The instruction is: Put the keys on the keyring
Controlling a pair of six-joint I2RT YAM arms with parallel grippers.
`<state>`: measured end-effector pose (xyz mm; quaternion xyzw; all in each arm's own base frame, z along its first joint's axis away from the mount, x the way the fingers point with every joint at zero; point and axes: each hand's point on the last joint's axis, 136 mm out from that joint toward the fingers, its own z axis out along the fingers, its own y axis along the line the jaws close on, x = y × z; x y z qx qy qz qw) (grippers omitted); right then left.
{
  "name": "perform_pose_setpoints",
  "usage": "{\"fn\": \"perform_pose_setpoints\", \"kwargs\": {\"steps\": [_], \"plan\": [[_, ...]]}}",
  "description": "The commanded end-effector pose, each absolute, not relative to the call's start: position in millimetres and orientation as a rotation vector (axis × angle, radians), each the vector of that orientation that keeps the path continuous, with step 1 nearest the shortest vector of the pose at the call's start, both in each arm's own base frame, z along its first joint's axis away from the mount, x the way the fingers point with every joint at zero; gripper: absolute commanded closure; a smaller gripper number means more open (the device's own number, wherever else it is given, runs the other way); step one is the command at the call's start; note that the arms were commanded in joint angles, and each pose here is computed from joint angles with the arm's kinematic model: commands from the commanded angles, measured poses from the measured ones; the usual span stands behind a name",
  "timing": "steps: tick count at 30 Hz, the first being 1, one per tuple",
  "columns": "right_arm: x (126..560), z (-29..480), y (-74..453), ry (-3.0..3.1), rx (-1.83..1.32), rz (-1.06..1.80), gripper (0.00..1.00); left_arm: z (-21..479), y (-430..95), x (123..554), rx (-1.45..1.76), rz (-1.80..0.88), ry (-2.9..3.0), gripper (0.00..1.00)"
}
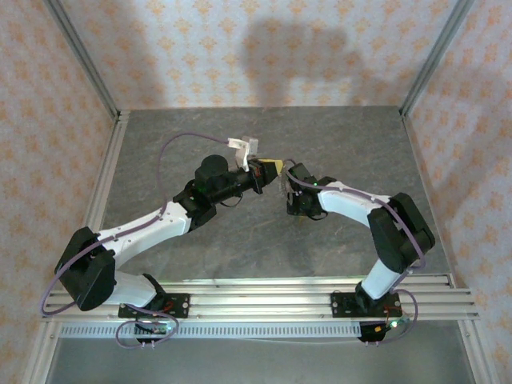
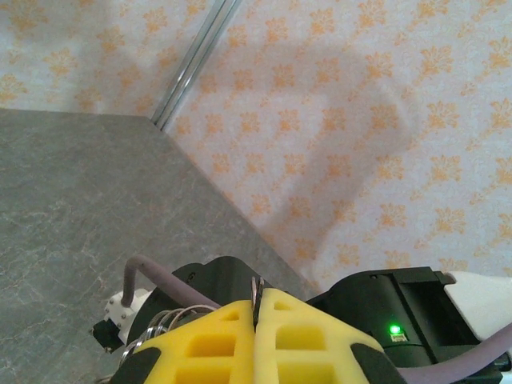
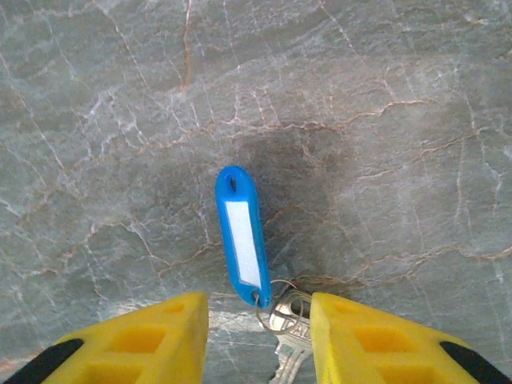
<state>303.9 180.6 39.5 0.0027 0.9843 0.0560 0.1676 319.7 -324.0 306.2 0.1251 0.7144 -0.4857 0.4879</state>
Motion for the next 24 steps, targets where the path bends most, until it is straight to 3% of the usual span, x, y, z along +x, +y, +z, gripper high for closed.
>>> {"fn": "perform_pose_setpoints", "kwargs": {"steps": [1,16,24], "plan": [[297,36,170,2.813,-0.098,0.063,0.63,336,-325,316,0.307,-1.210,1.636,1.00],[304,25,169,2.819,-0.197,-0.076,0.73,335,-327,317,0.309,-1.211,1.639,1.00],[310,28,170,2.808,-0.210,-0.102,0.73,334,-327,318,0.308,-1.209,1.644,1.00]]}}
